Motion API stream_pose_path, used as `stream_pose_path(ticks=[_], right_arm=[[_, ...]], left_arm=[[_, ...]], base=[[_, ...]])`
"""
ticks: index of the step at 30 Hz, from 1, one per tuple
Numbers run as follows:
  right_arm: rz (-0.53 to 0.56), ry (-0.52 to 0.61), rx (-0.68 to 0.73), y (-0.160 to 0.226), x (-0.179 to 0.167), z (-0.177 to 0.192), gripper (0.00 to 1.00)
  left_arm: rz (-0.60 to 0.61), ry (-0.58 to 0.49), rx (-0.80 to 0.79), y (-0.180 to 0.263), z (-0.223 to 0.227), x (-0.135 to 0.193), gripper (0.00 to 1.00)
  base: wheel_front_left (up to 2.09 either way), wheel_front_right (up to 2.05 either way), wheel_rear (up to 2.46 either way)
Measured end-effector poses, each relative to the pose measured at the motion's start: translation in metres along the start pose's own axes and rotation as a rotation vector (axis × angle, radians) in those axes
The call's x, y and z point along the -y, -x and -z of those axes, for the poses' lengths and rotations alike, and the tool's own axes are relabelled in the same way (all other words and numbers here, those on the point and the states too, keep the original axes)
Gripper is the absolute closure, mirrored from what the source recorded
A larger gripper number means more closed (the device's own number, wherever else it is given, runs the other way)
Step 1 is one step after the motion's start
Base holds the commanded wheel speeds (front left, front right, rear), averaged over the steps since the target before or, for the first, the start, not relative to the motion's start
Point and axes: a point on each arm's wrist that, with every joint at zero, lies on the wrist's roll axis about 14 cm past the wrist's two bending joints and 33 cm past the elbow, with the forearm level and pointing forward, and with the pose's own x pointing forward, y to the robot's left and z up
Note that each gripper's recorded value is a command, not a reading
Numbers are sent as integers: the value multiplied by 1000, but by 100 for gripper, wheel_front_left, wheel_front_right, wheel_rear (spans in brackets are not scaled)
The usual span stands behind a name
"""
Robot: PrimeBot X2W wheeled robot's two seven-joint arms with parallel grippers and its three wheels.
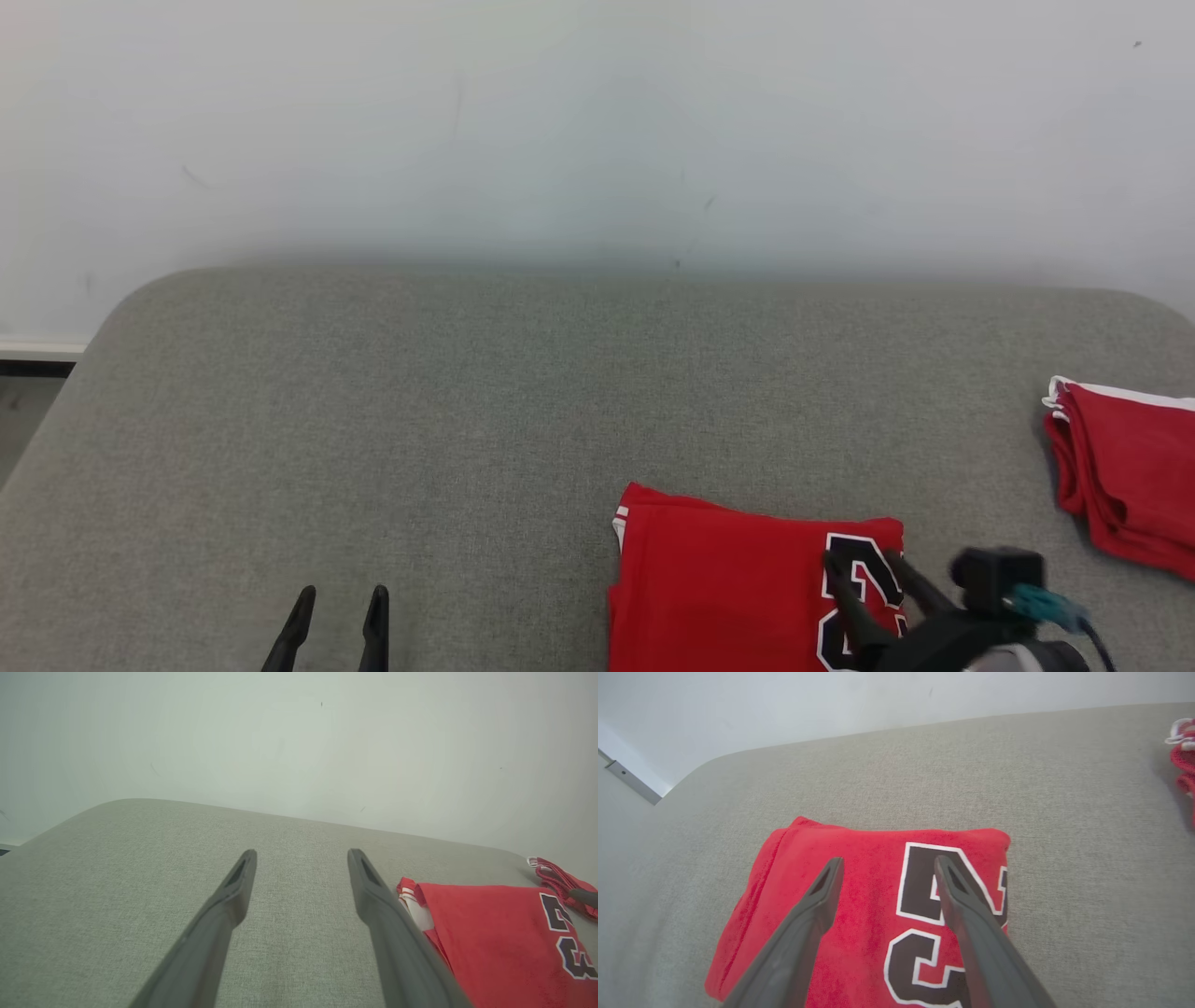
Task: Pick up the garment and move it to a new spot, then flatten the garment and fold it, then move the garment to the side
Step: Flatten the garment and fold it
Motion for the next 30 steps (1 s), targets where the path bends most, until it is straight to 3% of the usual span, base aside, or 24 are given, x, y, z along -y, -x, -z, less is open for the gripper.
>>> stream_pose_path(ticks=[14,30], right_arm=[[184,84,325,46,51,-27,0],[270,104,328,71,74,-15,0]], left_arm=[[-44,-33,20,12,-4,-9,0],[-66,-26,-60,24,23,-14,0]], base=[[0,0,0],[0,0,0]])
